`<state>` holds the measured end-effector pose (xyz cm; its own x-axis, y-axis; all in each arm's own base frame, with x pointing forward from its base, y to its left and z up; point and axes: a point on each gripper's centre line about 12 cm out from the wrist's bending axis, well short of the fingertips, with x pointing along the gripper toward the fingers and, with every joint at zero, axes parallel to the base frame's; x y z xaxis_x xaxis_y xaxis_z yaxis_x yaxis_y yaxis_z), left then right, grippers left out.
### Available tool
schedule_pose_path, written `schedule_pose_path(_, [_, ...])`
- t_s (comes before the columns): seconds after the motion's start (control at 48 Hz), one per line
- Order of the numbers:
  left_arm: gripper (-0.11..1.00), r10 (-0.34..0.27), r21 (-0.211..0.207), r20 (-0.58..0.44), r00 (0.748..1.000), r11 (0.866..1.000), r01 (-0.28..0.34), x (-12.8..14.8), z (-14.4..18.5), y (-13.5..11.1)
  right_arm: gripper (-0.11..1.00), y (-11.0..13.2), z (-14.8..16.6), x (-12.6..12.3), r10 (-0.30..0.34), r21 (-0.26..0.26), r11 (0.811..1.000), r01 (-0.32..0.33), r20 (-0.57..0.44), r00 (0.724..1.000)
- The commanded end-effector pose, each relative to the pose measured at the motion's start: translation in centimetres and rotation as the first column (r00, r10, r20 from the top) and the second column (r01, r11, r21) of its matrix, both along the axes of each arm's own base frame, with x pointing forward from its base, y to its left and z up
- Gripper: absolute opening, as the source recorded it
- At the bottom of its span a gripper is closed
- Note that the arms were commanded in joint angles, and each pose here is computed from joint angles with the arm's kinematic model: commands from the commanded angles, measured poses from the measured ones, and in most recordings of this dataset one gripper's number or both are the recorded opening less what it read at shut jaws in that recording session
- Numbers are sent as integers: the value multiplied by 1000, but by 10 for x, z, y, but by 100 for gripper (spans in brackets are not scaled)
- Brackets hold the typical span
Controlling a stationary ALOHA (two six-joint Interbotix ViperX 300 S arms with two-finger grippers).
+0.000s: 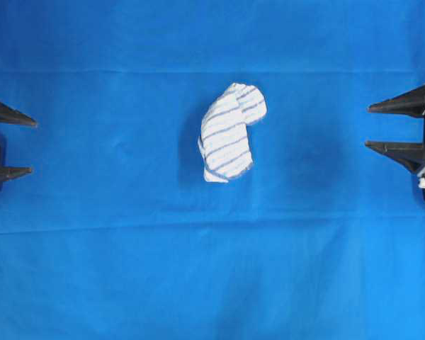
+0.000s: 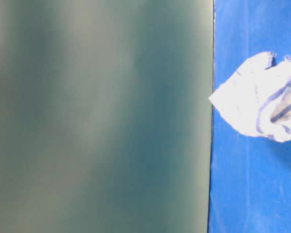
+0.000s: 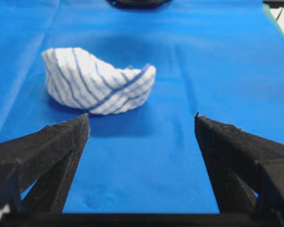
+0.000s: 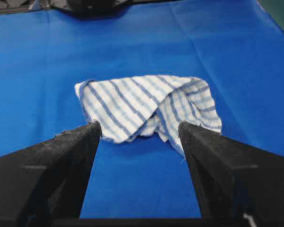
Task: Hand over the towel.
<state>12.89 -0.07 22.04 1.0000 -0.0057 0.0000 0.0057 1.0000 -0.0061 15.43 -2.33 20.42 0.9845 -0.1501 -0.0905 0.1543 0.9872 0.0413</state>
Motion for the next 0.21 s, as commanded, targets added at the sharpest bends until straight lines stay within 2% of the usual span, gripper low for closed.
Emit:
schedule_pose_path(0.0, [89, 5, 1, 8, 1000, 1000, -5, 1, 4, 1, 69, -1, 5, 2, -5, 5, 1000, 5, 7, 1000])
schedule_pose_path(0.187, [89, 5, 2, 5, 1000, 1000, -5, 1, 4, 1, 69, -1, 5, 2, -4, 5, 1000, 4, 4, 1000])
